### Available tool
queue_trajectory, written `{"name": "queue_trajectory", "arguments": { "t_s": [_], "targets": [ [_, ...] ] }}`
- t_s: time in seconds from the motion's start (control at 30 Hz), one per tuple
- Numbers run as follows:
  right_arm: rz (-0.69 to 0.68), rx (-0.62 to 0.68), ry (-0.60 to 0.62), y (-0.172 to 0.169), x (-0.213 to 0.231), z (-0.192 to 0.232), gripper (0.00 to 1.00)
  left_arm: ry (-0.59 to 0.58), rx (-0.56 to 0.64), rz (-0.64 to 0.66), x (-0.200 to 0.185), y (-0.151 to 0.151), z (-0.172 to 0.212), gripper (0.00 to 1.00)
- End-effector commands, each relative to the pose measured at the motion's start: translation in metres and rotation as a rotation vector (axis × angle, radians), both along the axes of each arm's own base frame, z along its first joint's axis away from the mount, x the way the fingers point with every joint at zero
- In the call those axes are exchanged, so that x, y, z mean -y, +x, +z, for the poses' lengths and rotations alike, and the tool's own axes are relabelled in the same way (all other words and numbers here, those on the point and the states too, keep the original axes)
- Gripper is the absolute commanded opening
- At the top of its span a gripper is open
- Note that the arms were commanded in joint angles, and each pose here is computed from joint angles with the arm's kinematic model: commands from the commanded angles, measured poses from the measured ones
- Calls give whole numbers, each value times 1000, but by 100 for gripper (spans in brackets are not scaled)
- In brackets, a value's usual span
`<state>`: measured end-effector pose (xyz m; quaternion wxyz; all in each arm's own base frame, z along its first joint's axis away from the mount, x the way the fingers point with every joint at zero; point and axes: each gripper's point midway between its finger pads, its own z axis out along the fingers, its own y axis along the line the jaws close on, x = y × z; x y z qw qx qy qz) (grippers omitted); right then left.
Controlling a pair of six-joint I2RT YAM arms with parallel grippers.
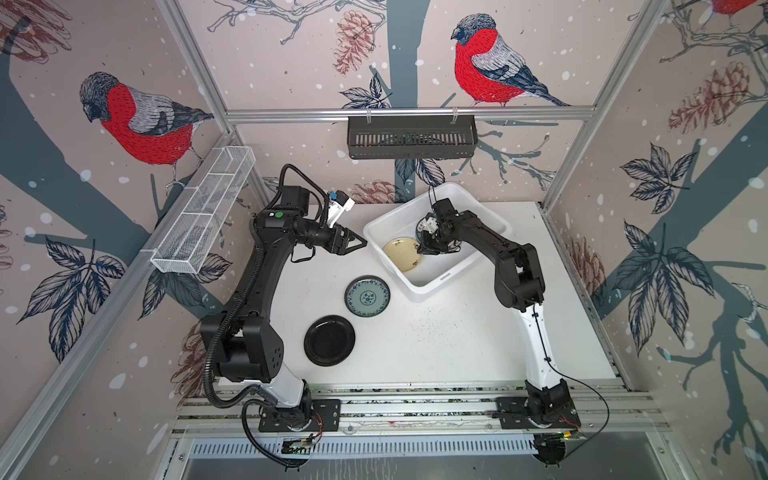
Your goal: Place the plates into the plastic bin on the countertop
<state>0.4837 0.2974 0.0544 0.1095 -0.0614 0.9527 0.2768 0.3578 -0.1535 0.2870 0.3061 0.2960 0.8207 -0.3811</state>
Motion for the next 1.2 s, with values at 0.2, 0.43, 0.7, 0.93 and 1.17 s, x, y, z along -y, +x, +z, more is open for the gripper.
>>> {"name": "queue_trajectory", "arguments": {
  "t_s": [0.2,0.43,0.7,0.93,1.17],
  "targets": [
    [4,3,-16,2,3,-4,20,-8,5,-14,0,-2,2,66],
    [6,7,-12,3,1,-2,24,-7,6,-15,0,-3,2,66],
    [3,17,-20,5,1,5,32,-6,17,-17,0,-3,6,67],
    [0,41,-31,6,4,18,39,3,30,-8,-1,-3,10,72],
    [5,62,-27,6,6,31,40,28,32,-1,-4,-3,7,75]
  ]
}}
